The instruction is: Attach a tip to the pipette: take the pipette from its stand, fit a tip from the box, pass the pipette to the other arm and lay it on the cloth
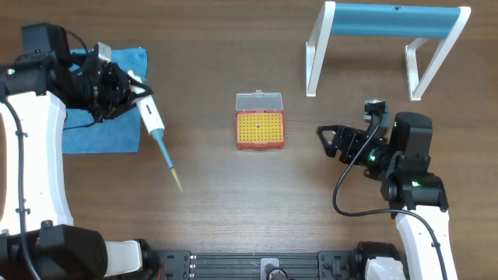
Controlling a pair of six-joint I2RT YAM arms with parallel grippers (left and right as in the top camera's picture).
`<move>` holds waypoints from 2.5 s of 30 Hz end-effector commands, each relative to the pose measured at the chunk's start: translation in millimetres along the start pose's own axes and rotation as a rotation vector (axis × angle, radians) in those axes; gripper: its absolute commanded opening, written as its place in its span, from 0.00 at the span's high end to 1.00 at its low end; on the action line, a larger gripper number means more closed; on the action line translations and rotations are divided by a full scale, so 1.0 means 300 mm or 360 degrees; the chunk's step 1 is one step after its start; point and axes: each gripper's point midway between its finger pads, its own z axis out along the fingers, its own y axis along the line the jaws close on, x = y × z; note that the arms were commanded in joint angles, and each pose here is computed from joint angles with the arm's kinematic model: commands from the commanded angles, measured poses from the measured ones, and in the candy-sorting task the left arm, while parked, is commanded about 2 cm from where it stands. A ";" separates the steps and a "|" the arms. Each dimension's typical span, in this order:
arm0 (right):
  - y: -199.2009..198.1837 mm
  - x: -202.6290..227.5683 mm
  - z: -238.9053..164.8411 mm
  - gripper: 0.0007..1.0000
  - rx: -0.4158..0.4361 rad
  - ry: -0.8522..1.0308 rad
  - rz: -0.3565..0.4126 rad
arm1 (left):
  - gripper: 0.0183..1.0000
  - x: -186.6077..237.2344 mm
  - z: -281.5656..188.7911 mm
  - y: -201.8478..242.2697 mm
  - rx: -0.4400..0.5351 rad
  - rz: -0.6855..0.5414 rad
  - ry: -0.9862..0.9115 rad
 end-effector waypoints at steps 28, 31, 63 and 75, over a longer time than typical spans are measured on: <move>-0.213 -0.089 -0.056 0.12 0.0631 -0.0202 -0.0142 | 0.99 -0.736 -0.191 0.486 -0.1040 0.0483 -0.0297; -0.213 -0.089 -0.056 0.12 0.0631 -0.0202 -0.0142 | 0.99 -0.784 -0.136 0.474 -0.1065 0.0642 -0.0289; -0.213 -0.089 -0.056 0.12 0.0631 -0.0202 -0.0142 | 0.99 -0.823 0.315 0.724 -0.1116 0.0846 0.0124; -0.213 -0.089 -0.056 0.12 0.0631 -0.0202 -0.0142 | 0.99 -0.837 0.335 0.733 -0.1107 0.0852 0.0096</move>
